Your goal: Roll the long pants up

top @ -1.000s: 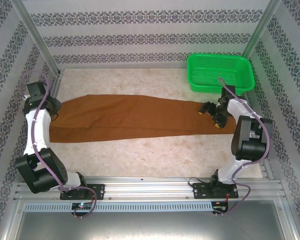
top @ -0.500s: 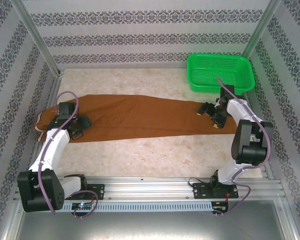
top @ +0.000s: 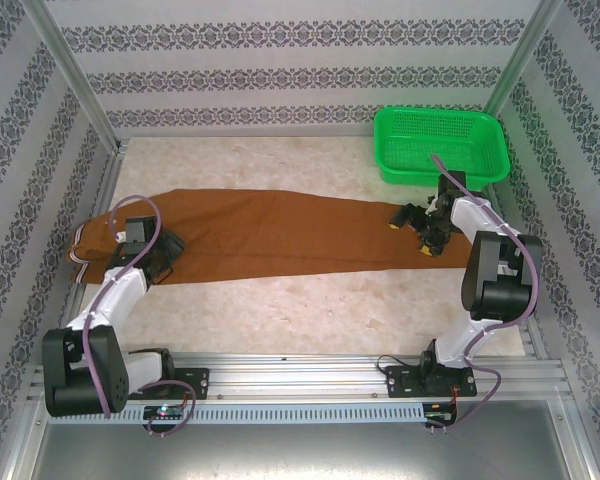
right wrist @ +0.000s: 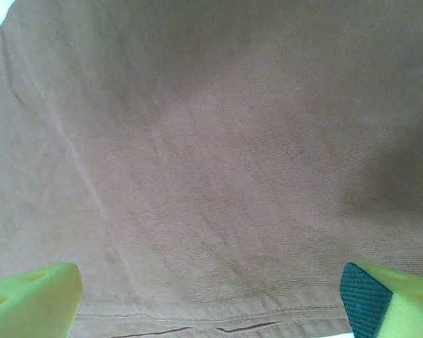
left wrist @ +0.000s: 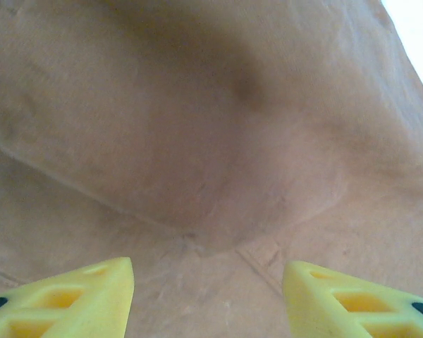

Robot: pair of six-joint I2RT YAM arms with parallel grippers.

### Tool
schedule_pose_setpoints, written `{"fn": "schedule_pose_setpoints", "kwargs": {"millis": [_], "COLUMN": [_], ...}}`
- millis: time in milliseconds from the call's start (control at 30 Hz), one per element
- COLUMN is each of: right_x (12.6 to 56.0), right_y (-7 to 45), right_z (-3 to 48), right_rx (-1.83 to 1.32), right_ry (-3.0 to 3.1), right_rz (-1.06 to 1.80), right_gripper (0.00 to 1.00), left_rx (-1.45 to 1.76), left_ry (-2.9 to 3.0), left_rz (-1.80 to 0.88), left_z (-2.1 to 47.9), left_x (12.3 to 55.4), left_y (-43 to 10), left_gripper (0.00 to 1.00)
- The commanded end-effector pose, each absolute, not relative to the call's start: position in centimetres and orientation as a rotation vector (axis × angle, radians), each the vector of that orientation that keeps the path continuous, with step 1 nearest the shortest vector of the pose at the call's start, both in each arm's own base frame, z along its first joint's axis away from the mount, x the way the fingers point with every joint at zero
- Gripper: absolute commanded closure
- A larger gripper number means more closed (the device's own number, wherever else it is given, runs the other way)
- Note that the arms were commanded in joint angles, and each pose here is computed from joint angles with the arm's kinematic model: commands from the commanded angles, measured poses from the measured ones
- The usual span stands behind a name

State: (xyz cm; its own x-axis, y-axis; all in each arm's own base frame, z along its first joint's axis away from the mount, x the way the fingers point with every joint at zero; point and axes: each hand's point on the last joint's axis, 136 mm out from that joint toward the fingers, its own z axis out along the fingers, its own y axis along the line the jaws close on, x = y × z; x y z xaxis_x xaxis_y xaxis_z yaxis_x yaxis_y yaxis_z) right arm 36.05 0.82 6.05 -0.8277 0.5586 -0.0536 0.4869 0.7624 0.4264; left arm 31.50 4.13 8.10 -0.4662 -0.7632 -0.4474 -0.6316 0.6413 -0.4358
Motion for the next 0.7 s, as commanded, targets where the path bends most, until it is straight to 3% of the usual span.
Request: {"fn": "schedule_pose_setpoints", "kwargs": {"millis": [0, 333, 667], "right_x": [36.6, 37.0, 37.2], "right_y": [1.3, 1.5, 1.8], "right_z": [6.1, 5.7, 5.3], "right_rx": [0.841, 0.870, 0.870], "right_ry": [2.773, 2.764, 2.767], "right_rz": [0.636, 0.661, 0.671], "right_gripper": [0.05, 0.04, 0.04], "left_rx": [-1.067, -1.062, -1.054], "left_ry": [2.159, 2.263, 2.293], "left_rz": [-0.250, -0.275, -0.306], "left_z": [9.7, 6.7, 6.9], "left_x": [34.2, 36.6, 33.2], "left_y": [5.2, 4.6, 3.6], "left_gripper": [0.42, 0.44, 0.41]}}
